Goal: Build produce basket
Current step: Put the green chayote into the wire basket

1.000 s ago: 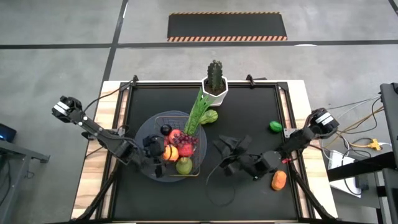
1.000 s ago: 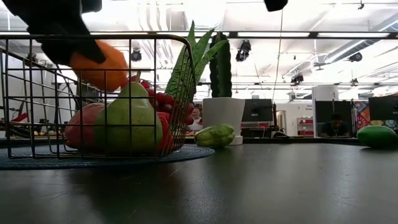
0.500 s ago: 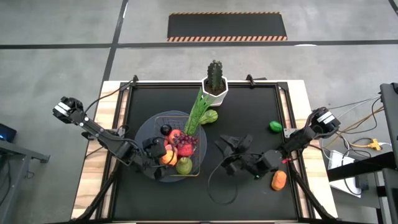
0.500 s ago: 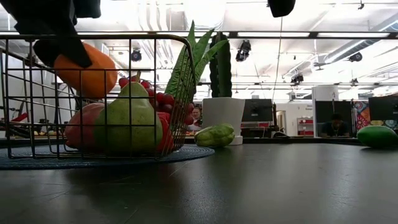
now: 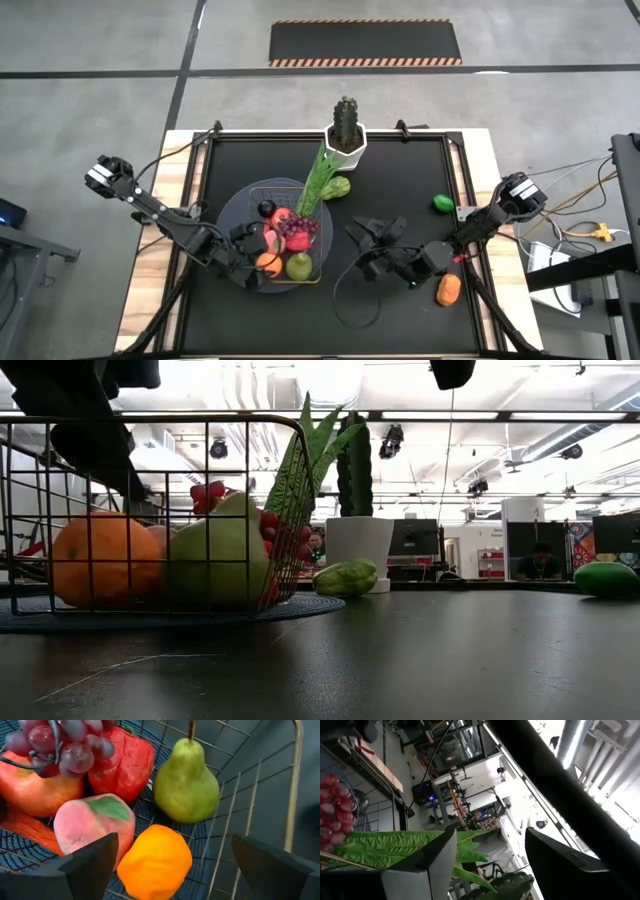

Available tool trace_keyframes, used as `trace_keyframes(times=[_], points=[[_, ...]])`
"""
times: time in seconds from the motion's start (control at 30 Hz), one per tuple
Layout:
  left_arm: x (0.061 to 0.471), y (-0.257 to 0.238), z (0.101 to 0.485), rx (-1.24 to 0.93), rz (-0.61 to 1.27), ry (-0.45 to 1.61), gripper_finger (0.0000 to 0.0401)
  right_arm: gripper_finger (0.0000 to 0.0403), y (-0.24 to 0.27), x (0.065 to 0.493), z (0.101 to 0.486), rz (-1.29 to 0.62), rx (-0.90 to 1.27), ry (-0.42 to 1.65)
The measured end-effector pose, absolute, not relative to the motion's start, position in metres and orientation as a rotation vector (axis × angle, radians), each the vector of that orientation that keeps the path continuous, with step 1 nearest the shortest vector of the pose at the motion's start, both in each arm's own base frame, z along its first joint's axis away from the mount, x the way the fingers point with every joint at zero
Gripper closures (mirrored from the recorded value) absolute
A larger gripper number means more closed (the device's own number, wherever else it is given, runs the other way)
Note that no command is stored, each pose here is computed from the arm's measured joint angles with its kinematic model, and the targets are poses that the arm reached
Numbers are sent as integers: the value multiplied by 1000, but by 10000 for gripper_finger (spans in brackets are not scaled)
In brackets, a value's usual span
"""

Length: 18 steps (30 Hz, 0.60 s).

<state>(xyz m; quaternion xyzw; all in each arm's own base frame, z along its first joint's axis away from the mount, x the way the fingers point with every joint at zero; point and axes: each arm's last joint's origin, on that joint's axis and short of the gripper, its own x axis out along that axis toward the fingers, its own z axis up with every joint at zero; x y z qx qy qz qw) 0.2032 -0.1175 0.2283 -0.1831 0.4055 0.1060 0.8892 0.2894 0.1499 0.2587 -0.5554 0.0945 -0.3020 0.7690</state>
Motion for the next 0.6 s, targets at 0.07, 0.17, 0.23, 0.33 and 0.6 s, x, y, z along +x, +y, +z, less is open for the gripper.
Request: trace_keyframes(times=[0.07,0.17,0.23,0.33,0.6], points=[[205,-118,233,-371,203,835,31,182,149,289,258,-668,-1202,225],[207,-120,244,-340,166,808,31,182,148,288,258,-693,-1187,264],[209,-121,254,-302,149,772,31,182,148,288,257,-714,-1164,291],[214,-123,269,-220,127,675,31,182,146,287,255,-749,-1079,308],[226,-132,288,97,27,346,31,182,143,282,242,-768,-850,237]])
